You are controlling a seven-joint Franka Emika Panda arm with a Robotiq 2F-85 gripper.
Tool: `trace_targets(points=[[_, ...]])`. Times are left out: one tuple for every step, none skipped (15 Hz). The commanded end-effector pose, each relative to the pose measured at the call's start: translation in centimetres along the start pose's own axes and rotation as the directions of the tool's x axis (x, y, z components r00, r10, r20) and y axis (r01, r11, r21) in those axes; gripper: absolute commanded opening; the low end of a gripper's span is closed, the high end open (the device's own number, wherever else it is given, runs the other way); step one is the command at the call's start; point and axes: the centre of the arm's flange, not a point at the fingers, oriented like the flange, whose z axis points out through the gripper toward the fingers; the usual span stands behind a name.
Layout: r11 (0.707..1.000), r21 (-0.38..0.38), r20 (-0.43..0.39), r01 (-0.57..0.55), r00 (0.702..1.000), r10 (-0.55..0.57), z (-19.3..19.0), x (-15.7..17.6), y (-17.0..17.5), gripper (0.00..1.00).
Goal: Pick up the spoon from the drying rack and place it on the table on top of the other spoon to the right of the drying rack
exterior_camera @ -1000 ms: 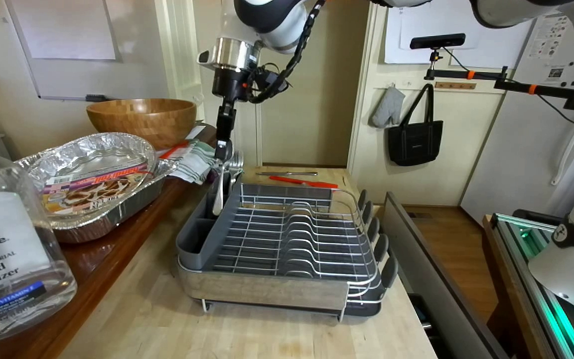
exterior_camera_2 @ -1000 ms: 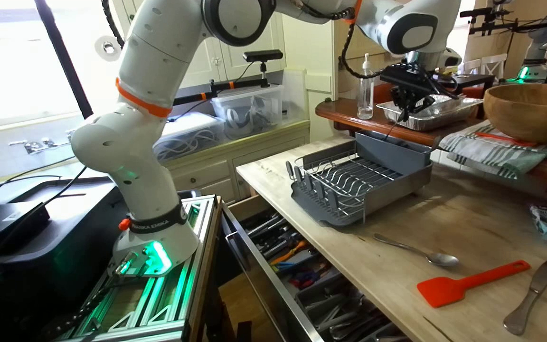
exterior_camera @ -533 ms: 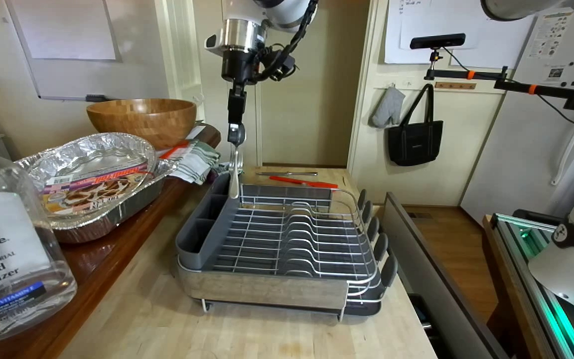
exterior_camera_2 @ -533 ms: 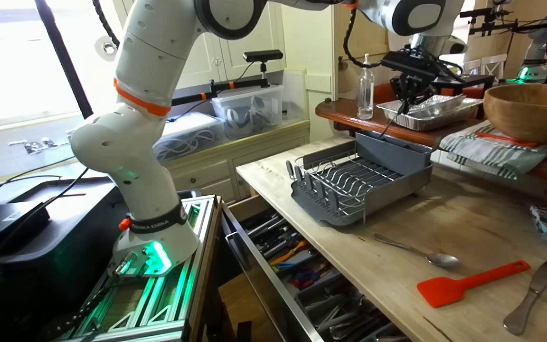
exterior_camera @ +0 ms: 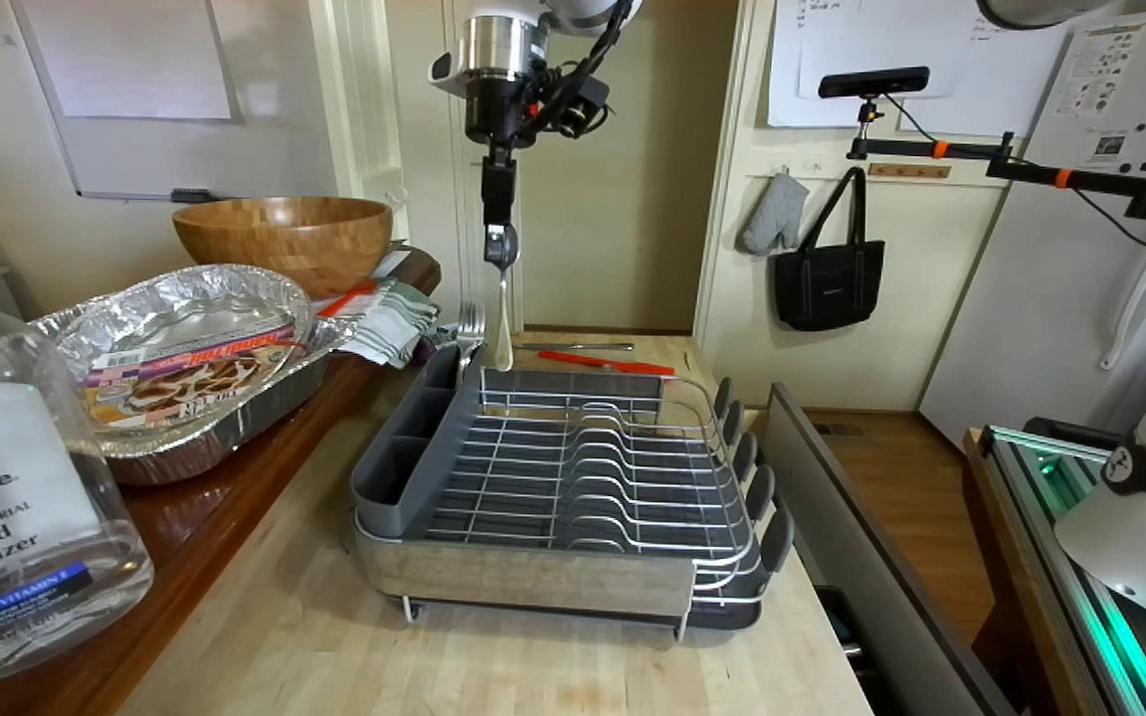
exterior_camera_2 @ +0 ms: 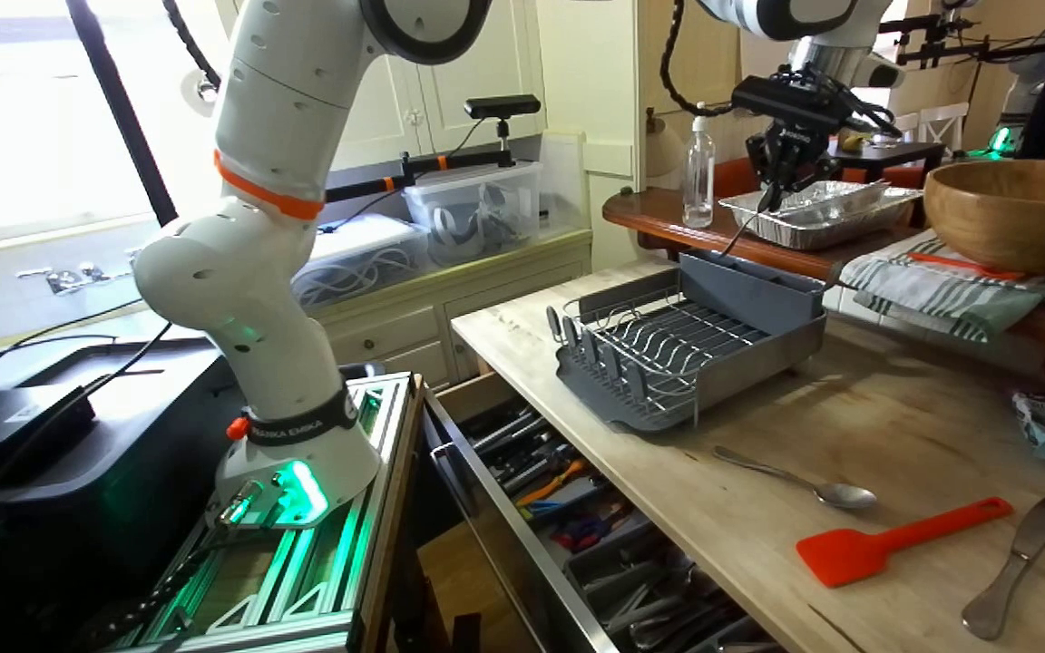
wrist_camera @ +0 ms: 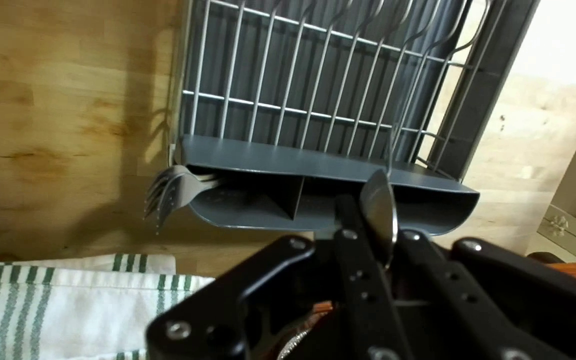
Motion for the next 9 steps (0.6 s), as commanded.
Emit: trace_targets(points=[[0.999,-0.016,0.058,-0.050,0.997,0.051,-2.0,-2.6,0.3,0.02],[0.998,-0.022,0.068,-0.063,0.996,0.064,-2.5,-3.2,0.5,0.02],[0.995,-0.042,0.081,-0.086,0.993,0.090,-3.1,-3.9,0.7,0.02],[0.992,-0.062,0.095,-0.110,0.989,0.115,-3.5,-4.4,0.9,0.02],[0.988,-0.084,0.115,-0.131,0.983,0.140,-3.8,-5.0,1.1,0.02],[0.982,-0.105,0.133,-0.155,0.977,0.169,-4.0,-5.6,1.5,0.02],[0.977,-0.121,0.151,-0.174,0.970,0.192,-4.1,-6.1,1.8,0.02],[0.969,-0.143,0.166,-0.200,0.961,0.223,-4.0,-6.8,2.2,0.02],[0.963,-0.159,0.177,-0.216,0.954,0.243,-4.0,-7.2,2.3,0.02]])
